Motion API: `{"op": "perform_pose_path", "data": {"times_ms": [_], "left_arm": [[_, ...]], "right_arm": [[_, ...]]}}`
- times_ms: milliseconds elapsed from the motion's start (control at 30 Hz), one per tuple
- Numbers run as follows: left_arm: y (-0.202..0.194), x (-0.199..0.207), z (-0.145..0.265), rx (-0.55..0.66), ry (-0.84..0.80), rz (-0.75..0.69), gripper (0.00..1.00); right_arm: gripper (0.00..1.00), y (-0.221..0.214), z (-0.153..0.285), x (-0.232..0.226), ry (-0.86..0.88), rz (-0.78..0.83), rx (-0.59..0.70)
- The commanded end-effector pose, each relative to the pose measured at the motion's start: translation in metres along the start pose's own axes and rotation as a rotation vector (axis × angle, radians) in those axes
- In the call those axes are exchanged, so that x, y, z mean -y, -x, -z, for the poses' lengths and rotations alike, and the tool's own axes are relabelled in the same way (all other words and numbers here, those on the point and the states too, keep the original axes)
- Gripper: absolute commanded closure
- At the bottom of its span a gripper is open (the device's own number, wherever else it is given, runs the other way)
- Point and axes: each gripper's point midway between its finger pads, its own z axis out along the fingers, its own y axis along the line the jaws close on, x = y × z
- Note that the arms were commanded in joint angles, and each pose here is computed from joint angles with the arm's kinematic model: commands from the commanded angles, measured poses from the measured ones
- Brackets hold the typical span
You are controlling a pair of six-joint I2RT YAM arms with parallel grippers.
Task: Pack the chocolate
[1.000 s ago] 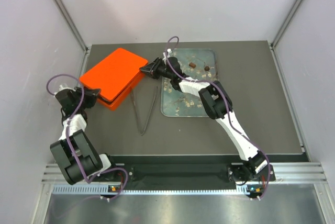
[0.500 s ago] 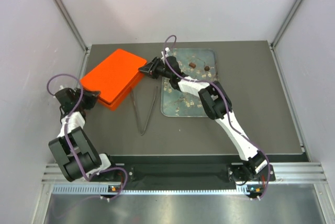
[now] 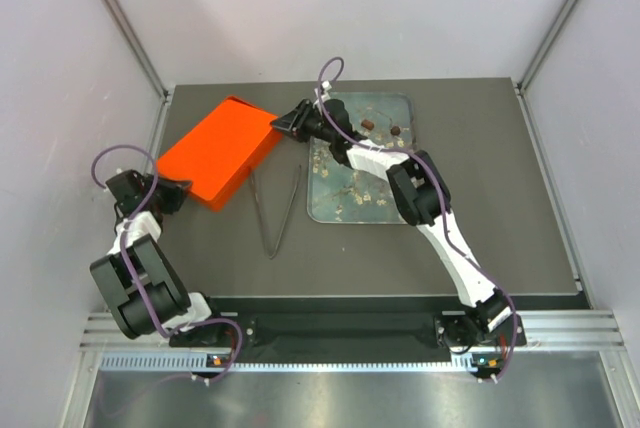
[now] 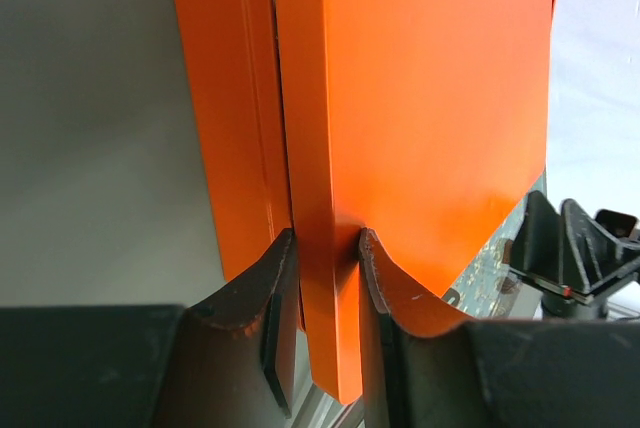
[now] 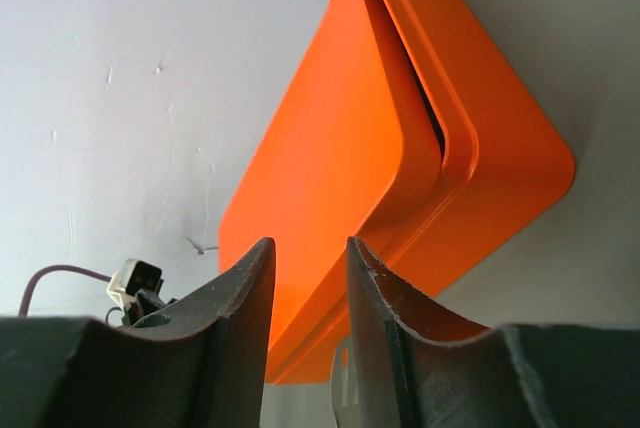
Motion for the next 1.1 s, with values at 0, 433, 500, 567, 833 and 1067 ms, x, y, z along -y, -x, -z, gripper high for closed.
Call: {"op": "perform_pose_path", "data": {"times_ms": [0,433,500,567,833,1067], "left_arm": [[0.010,-0.027,-0.002,0.044,0.122,-0.068,1.00],[0.032,-0.005,0.007,0.147,0.049,-0.171,1.00],[0.036,0.003,0.009,0.169,0.019,-0.187,1.00],[0.038,0.007,0.009,0.176,0.002,-0.200,1.00],[0.046,0.010,0.005,0.186,0.004,-0.210,1.00],[0.052,0.003,0.000,0.194,0.039,-0.231,1.00]], "right_arm": [[0.66,0.034,0.011,-0.062,0.105,0.080,0.065],[0.63,0.027,0.010,-0.053,0.087,0.065,0.044],[0.60,0.025,0.010,-0.053,0.084,0.070,0.039],[0.59,0.026,0.011,-0.053,0.078,0.070,0.039],[0.53,0.013,0.007,-0.051,0.075,0.061,0.003],[0.53,-0.001,0.000,-0.047,0.069,0.057,-0.019]]}}
